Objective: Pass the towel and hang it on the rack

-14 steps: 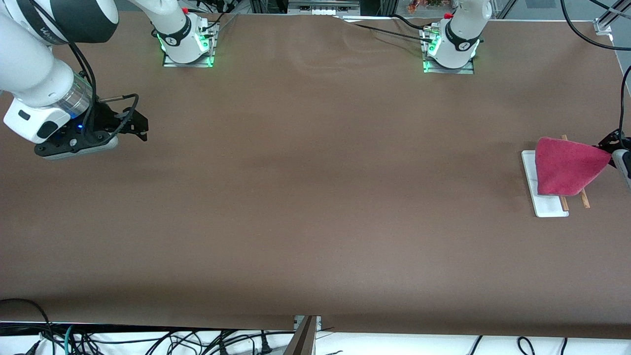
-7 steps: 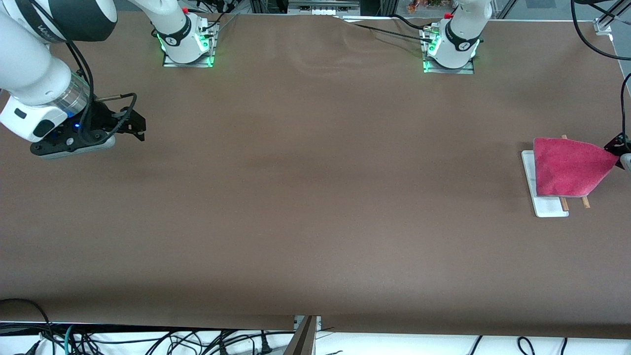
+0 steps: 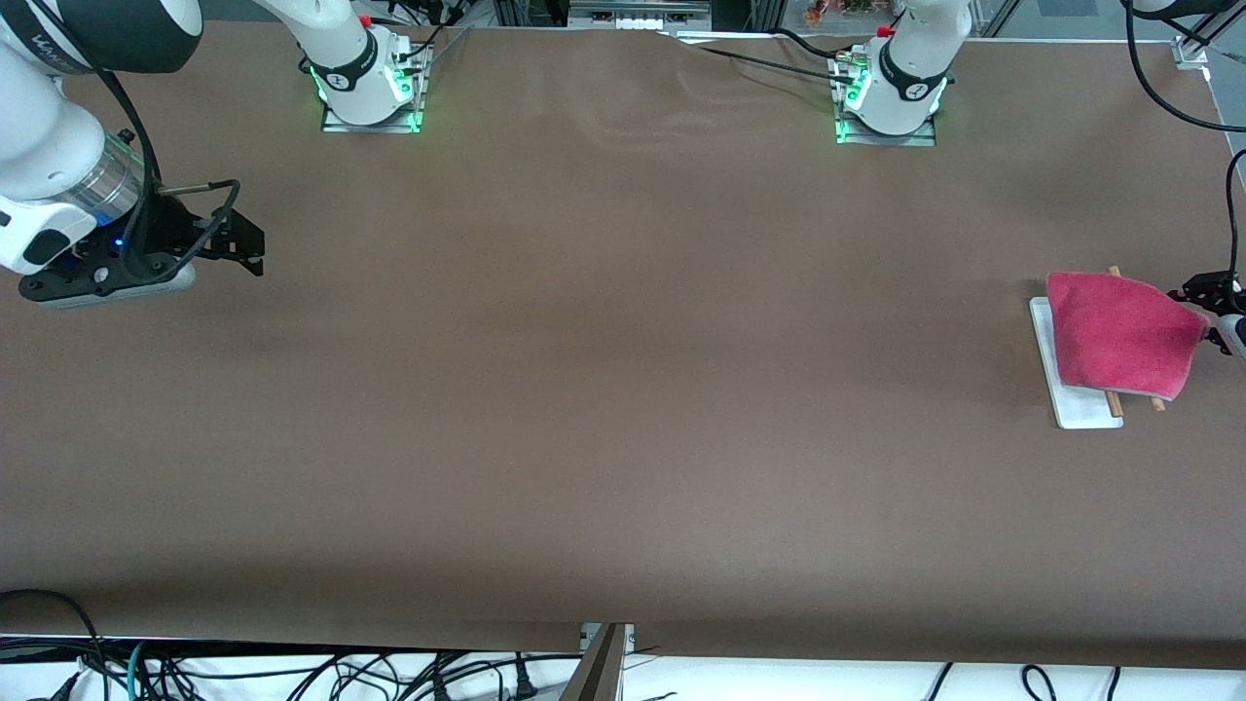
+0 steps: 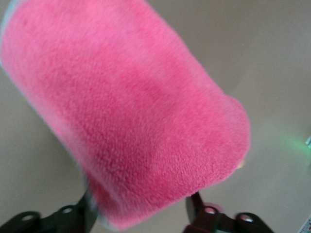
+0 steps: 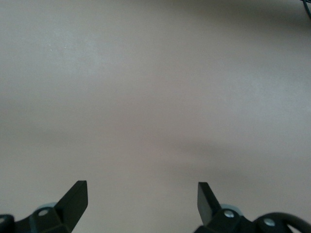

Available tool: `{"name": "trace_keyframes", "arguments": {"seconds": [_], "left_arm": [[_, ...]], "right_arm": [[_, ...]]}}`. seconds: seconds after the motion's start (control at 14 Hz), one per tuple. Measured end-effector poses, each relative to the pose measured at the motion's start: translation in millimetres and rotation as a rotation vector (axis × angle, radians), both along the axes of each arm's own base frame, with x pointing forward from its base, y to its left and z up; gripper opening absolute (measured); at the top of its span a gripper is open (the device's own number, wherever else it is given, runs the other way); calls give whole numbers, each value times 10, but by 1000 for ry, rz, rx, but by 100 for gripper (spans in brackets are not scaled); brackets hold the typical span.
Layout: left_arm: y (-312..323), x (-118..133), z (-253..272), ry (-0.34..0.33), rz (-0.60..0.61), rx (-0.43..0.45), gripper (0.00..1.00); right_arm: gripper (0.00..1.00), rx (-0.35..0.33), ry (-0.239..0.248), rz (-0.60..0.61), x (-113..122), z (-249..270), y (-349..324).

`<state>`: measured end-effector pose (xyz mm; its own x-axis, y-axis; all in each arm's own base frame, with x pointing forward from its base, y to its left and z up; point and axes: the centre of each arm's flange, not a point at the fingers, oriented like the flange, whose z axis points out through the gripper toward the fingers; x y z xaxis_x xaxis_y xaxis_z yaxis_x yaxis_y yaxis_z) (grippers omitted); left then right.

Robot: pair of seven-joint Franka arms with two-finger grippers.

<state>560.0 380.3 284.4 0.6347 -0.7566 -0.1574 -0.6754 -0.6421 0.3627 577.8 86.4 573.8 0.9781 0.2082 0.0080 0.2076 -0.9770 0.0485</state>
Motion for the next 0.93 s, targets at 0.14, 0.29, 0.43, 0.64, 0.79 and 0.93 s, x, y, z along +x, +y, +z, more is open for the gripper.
{"name": "trace_keyframes", "arguments": {"seconds": [0.14, 0.29, 0.43, 0.64, 0.79, 0.93], "left_arm": [[144, -42, -160, -17, 16, 12, 100], [210, -69, -287, -19, 21, 13, 100], [223, -42, -259, -31, 19, 20, 100], [266, 100, 105, -92, 12, 56, 100], [231, 143, 567, -132, 7, 75, 100], [86, 130, 1123, -157, -4, 76, 100]], "right_arm": [[100, 1, -8, 3, 2, 42, 18], [100, 2, -12, 5, 3, 68, 30], [100, 2, -12, 5, 5, 69, 31], [100, 2, -10, 5, 4, 63, 32], [100, 2, -8, 5, 4, 62, 32], [100, 2, -8, 6, 4, 62, 38]]}}
